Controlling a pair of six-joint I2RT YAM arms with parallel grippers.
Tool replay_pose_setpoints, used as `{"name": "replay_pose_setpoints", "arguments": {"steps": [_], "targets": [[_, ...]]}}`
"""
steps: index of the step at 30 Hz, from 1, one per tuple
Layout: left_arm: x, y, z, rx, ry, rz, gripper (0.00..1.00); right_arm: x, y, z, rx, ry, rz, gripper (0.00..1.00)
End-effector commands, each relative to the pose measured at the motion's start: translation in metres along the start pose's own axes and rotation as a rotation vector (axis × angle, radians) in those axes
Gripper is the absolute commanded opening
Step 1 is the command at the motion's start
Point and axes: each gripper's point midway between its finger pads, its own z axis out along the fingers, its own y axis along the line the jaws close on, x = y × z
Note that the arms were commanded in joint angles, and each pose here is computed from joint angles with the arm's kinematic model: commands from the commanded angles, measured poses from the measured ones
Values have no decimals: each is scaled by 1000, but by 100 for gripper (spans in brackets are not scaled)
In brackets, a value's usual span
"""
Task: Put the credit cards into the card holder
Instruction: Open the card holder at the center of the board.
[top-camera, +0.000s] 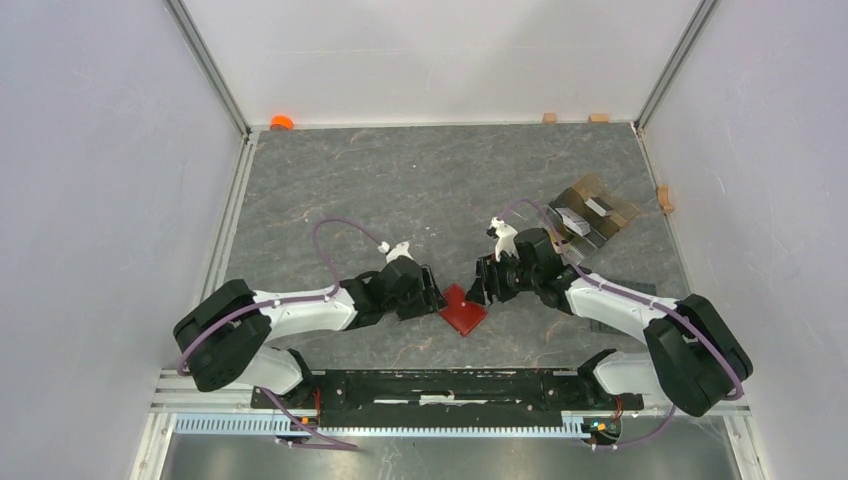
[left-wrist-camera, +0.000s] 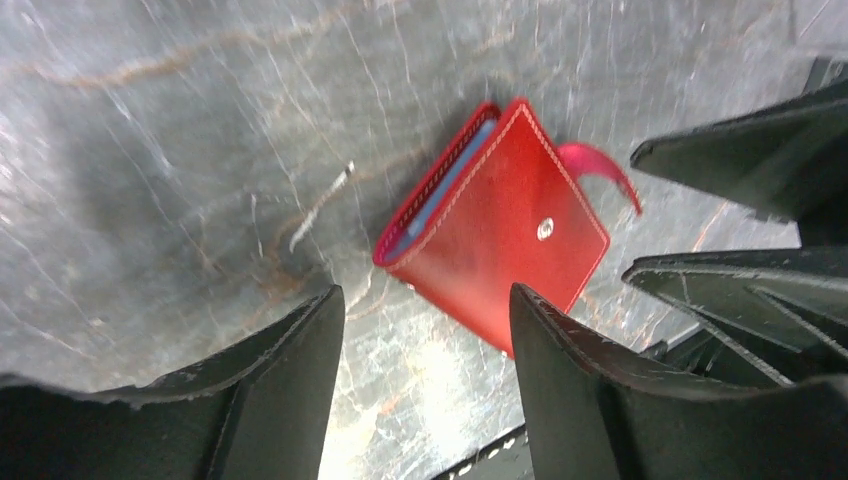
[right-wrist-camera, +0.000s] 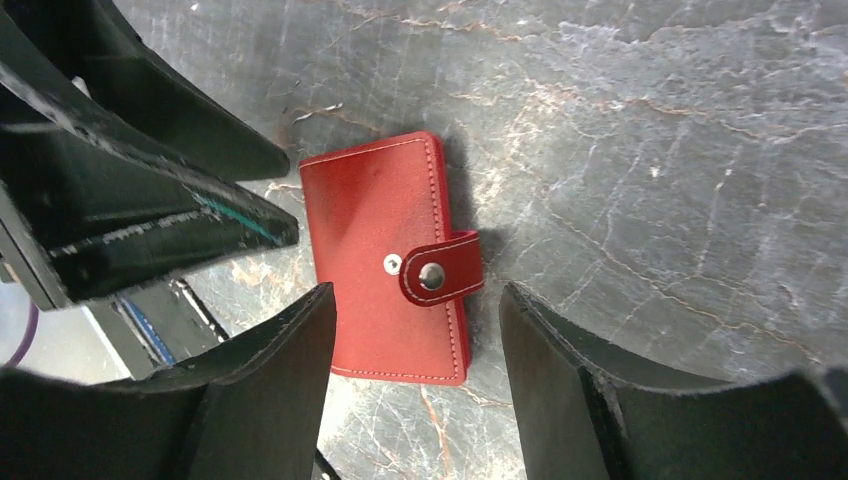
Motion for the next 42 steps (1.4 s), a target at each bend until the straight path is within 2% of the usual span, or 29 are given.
{"name": "replay_pose_setpoints", "arguments": {"steps": [1, 6, 10, 17, 33, 35, 37, 40, 42], "targets": [[12, 4, -3, -15, 11, 4, 69, 2, 8, -1, -52, 0, -14, 66], [15, -10, 5, 50, 24, -3, 64, 19, 5, -2, -50, 21, 34, 65], [20, -14, 16, 65, 47, 5, 57, 31, 0, -3, -31, 23, 63, 64], [23, -19, 22, 89, 64, -4, 45, 27, 14, -7, -97, -16, 110, 62], [28, -36, 25, 170, 95, -8, 43, 8, 37, -16, -159, -98, 128, 55], [27, -38, 25, 183, 90, -3, 43, 7, 42, -16, -167, -102, 121, 48], [24, -39, 24, 186, 74, 7, 44, 7, 43, -14, -152, -104, 97, 34], [15, -37, 16, 162, 37, 33, 49, 7, 32, -13, -50, -96, 52, 15], [5, -32, 8, 129, -2, 58, 54, 6, 23, -13, 25, -102, 27, 6]]}}
